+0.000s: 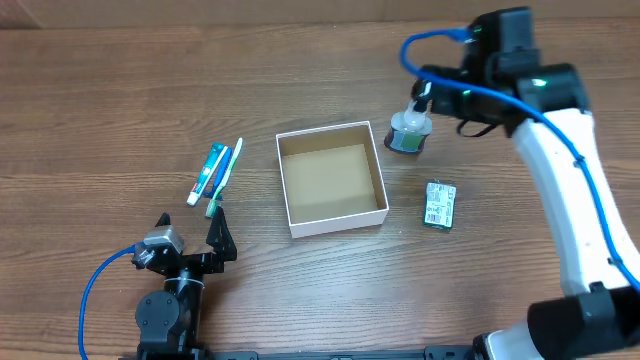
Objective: Pack container
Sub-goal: 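Reach the right gripper to the soap pump bottle and grasp it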
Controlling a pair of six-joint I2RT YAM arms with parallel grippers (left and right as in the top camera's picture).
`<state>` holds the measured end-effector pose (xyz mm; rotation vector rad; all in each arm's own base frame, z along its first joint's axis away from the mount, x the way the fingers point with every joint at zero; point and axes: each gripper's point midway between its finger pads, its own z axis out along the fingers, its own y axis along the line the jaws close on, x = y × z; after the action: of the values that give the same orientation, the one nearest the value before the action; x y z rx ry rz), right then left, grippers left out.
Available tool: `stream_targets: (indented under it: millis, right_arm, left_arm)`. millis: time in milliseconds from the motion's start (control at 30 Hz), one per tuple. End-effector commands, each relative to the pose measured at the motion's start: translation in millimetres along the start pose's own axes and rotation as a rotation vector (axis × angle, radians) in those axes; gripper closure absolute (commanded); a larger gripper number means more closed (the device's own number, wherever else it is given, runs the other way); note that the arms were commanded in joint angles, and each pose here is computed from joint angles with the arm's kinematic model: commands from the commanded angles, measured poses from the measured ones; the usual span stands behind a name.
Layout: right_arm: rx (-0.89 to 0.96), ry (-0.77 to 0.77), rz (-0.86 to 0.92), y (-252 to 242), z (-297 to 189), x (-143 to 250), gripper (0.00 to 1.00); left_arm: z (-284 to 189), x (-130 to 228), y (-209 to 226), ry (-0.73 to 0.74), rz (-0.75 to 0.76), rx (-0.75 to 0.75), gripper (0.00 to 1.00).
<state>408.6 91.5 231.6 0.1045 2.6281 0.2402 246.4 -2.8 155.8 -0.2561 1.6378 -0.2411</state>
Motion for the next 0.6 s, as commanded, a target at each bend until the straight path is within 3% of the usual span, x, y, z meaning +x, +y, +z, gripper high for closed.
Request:
stream_targets:
  millis: [0,367,567]
  right_arm:
    - [0.165,0.015,-0.113,-0.4,28.9,0.5,0.04]
    - [0.205,-0.002,0.006,-0.5,70.3,-5.5,0.02]
    - [0.117,0.02,0.057,9.3,90.7,-4.1,0.05]
  left_arm:
    - [-0.2,-1.3,2.0,-0.009,-0.015,-0.006,0.0]
    - [-0.2,-1.3,2.0,-0.009,-0.015,-0.006,0.0]
    - [-0.2,-1.3,2.0,-0.009,-0.015,-0.006,0.0]
